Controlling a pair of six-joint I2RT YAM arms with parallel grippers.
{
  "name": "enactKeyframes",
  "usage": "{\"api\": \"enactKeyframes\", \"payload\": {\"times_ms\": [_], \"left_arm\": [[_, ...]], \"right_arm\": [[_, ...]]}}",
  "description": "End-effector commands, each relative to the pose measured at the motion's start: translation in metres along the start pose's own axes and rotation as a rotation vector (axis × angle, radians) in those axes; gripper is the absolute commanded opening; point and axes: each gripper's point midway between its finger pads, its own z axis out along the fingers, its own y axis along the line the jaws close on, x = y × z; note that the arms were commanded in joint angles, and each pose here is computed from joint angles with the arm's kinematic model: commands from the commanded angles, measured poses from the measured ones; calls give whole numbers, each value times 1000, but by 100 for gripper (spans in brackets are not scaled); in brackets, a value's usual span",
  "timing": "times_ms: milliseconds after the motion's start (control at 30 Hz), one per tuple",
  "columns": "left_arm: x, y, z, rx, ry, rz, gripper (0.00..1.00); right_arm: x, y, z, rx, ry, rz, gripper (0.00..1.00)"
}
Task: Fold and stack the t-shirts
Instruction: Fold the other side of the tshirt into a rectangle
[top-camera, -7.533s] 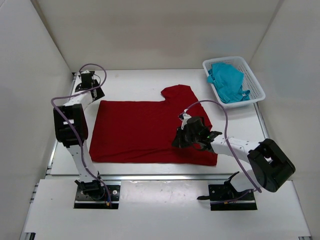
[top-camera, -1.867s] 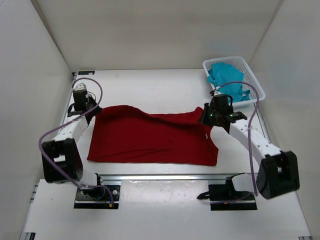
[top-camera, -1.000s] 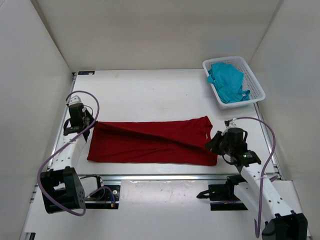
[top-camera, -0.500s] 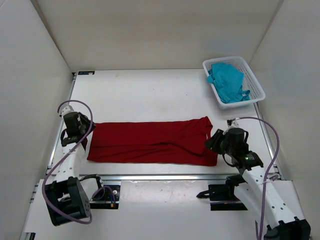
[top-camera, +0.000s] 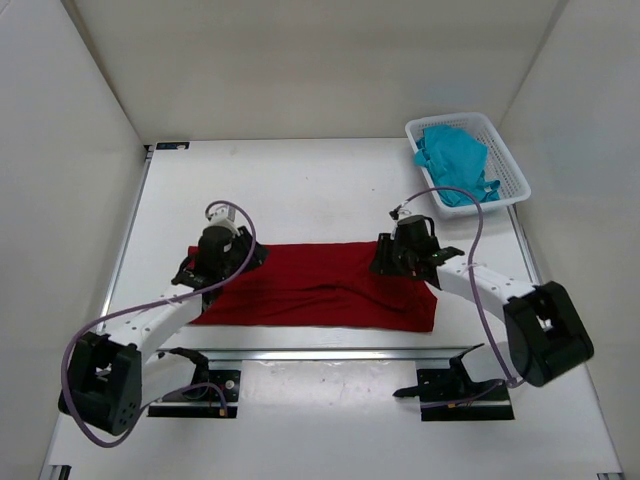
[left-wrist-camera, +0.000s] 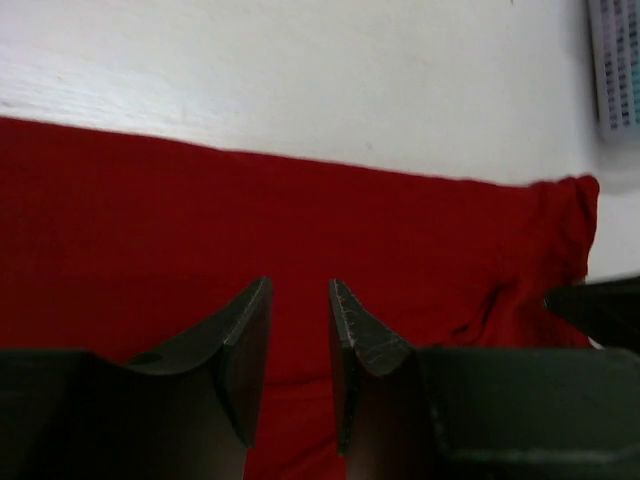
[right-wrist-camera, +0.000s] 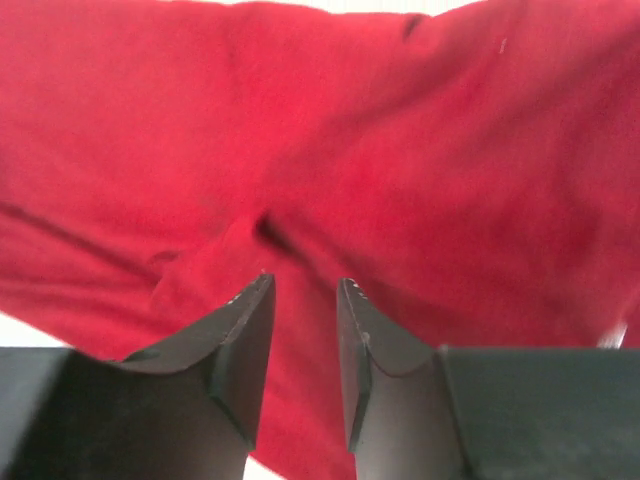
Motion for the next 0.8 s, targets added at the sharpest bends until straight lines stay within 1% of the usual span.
{"api": "enactKeyframes", "payload": {"times_ms": [0, 67, 100, 133, 200, 267, 367, 433, 467, 500, 533, 633, 767], "left_arm": [[25, -15, -3, 86, 40, -10, 39], [29, -18, -7, 109, 27, -19, 39], [37, -16, -9, 115, 38, -24, 39], [37, -19, -11, 128, 27, -21, 39], [47, -19, -13, 138, 41, -23, 39], [51, -18, -15, 142, 40, -24, 39], [61, -12, -16, 141, 56, -30, 38], [59, -11, -17, 154, 43, -61, 39], [62, -7, -18, 153, 42, -66, 39], [63, -6, -19, 152, 40, -73, 38], [63, -4, -20, 147, 39, -77, 38], [57, -2, -22, 142, 18, -73, 38], [45, -3, -24, 150, -12, -88, 38]], "right_arm": [[-34, 15, 13, -79, -81, -63, 32], [-32, 11, 18, -77, -67, -52, 36], [-32, 13, 21, -94, -78, -56, 37], [-31, 15, 23, -118, -77, -55, 38], [-28, 14, 28, -143, -59, -44, 41], [-26, 15, 33, -169, -42, -34, 42], [-25, 22, 32, -223, -37, -63, 44], [-25, 26, 31, -279, -41, -53, 46], [-27, 24, 31, -293, -38, -28, 45], [-23, 24, 32, -305, -15, -14, 40], [-20, 25, 31, -328, -5, 0, 32], [-10, 34, 27, -367, 20, 5, 21], [16, 41, 20, -370, 75, -7, 11]]}}
